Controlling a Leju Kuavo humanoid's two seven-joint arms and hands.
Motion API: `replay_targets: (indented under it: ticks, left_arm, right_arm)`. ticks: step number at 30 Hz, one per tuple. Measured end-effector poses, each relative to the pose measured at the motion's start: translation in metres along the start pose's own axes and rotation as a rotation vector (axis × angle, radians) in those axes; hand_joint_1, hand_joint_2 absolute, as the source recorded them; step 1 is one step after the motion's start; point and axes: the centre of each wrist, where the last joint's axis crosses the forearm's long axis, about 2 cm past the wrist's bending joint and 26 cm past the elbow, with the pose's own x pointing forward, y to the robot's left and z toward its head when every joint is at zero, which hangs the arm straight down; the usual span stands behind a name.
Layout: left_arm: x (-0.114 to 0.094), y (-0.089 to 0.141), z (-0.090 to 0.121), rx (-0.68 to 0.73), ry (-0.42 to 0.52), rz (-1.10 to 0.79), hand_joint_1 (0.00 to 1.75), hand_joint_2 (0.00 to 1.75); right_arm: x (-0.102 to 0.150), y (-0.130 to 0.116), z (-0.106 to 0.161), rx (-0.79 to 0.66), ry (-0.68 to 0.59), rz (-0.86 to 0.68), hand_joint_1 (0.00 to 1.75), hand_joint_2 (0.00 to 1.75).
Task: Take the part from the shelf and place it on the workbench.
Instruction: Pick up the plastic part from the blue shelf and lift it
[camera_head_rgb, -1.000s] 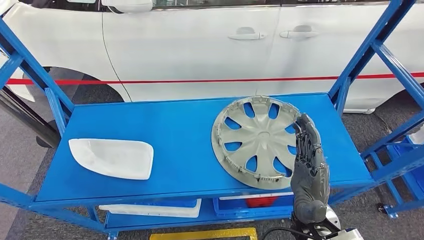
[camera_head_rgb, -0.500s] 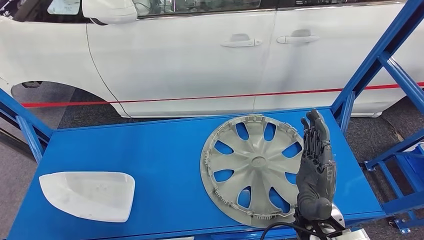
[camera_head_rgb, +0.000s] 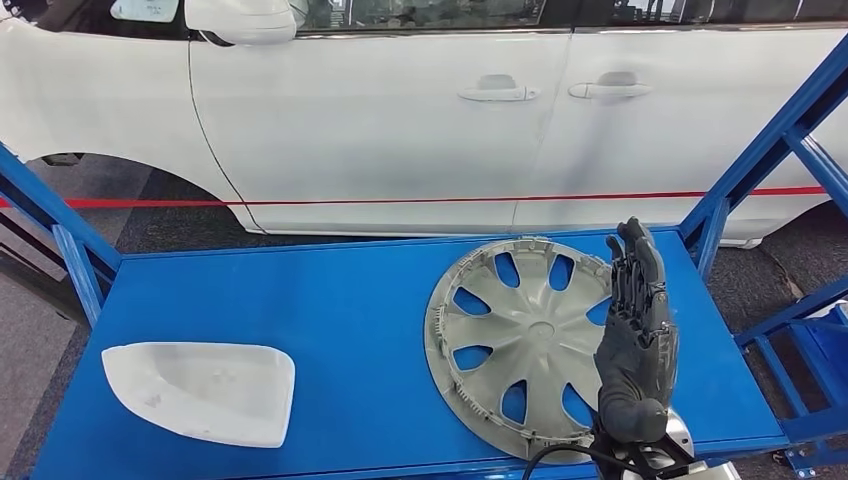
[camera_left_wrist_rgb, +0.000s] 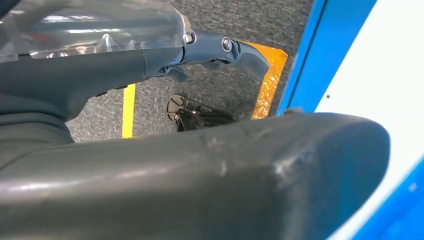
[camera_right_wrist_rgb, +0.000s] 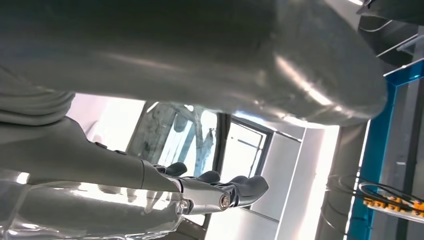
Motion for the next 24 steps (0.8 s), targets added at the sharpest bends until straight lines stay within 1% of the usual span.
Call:
replay_targets:
  ticks: [7, 12, 16, 20, 24]
  left_arm:
    - [0.0013, -0.001, -0.0007, -0.009, -0.016, -0.005, 0.0, 0.0]
    - [0.0007, -0.0012, -0.0003, -0.068, -0.084, -0.011, 0.0, 0.0]
    - [-0.0016, 0.0004, 0.001, -0.089, -0.101, -0.024, 0.0, 0.0]
    - [-0.0014, 0.0009, 0.0011, -0.12, -0.128, -0.025, 0.0, 0.0]
    - [-0.0035, 0.0015, 0.0021, -0.131, -0.136, -0.026, 0.0, 0.0]
  right_arm:
    - [0.0026, -0.0012, -0.0029, -0.002, -0.021, 0.012, 0.0, 0.0]
    - [0.0043, -0.002, -0.0033, -0.012, -0.031, 0.024, 0.0, 0.0]
    - [0.0044, -0.0022, -0.0024, -0.016, -0.031, 0.029, 0.0, 0.0]
    - [0.0047, -0.0028, -0.0007, -0.017, -0.019, 0.045, 0.0, 0.0]
    - [0.0048, -0.0059, 0.0043, -0.008, 0.007, 0.07, 0.0, 0.0]
